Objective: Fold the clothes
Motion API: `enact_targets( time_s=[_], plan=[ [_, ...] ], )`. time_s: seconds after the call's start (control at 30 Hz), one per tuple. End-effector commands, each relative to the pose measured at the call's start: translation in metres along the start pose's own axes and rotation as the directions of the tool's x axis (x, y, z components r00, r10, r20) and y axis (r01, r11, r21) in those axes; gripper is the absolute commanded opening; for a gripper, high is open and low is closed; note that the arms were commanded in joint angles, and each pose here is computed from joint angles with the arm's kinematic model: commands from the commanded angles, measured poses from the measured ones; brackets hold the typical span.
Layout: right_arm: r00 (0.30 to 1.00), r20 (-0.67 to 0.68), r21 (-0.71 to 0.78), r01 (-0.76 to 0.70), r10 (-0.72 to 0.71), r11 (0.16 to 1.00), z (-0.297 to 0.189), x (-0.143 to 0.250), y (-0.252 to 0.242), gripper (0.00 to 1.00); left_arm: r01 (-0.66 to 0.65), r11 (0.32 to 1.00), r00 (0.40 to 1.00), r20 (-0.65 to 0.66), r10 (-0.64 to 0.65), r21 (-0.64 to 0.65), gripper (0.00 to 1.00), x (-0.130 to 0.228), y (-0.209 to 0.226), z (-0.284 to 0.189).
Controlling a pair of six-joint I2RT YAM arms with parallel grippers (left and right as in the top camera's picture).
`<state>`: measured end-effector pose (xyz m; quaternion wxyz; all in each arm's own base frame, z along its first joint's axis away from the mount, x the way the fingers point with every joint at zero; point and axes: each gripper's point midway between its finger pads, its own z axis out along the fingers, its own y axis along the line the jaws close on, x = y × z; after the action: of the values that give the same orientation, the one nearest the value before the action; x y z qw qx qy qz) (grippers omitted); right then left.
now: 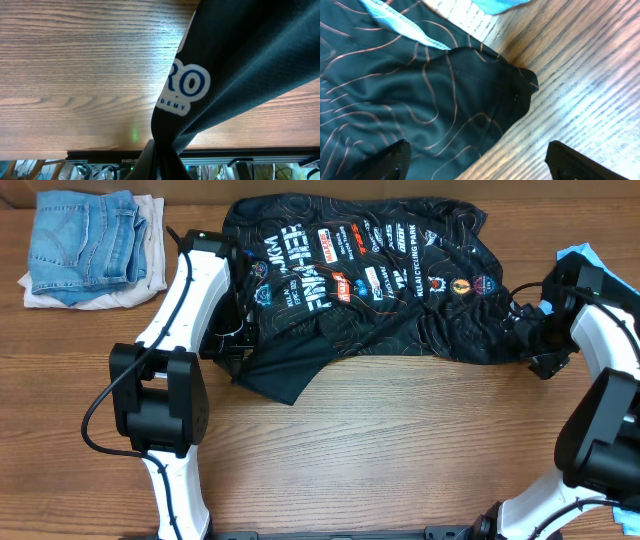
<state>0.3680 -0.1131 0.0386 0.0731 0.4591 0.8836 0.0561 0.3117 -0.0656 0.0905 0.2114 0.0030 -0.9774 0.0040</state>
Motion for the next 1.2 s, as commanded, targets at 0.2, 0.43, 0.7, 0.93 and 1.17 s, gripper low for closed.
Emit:
enact_targets(
  time_s=[0.2,0.43,0.7,0.93,1.17],
  plan=[
    [0.998,-0.056,0.049,-0.03,0.033,0.998,0.029,0.006,-0.009,0.75,0.007,1.0,0.998,0.059,-0.007,0.004,0.04,0.001,0.001,-0.014],
    [0.999,-0.035,0.035,-0.029,0.03,0.999,0.034,0.0,-0.006,0.49,0.007,1.0,0.998,0.062,-0.007,0.005,0.04,0.0,0.001,-0.014],
    [0.998,-0.005,0.065,-0.062,0.062,0.996,0.034,-0.005,-0.011,0.04,0.008,0.999,0.999,0.035,-0.009,0.036,0.04,0.007,-0.005,-0.015],
    [0.991,0.018,0.09,-0.136,0.135,0.987,0.012,-0.002,-0.017,0.04,0.02,0.996,0.997,0.076,-0.026,0.085,0.04,0.014,-0.012,-0.029],
    [0.984,0.096,0.079,-0.155,0.148,0.985,-0.043,0.0,-0.023,0.04,0.03,0.992,0.972,0.229,-0.057,0.12,0.04,0.042,-0.01,-0.07]
  ],
)
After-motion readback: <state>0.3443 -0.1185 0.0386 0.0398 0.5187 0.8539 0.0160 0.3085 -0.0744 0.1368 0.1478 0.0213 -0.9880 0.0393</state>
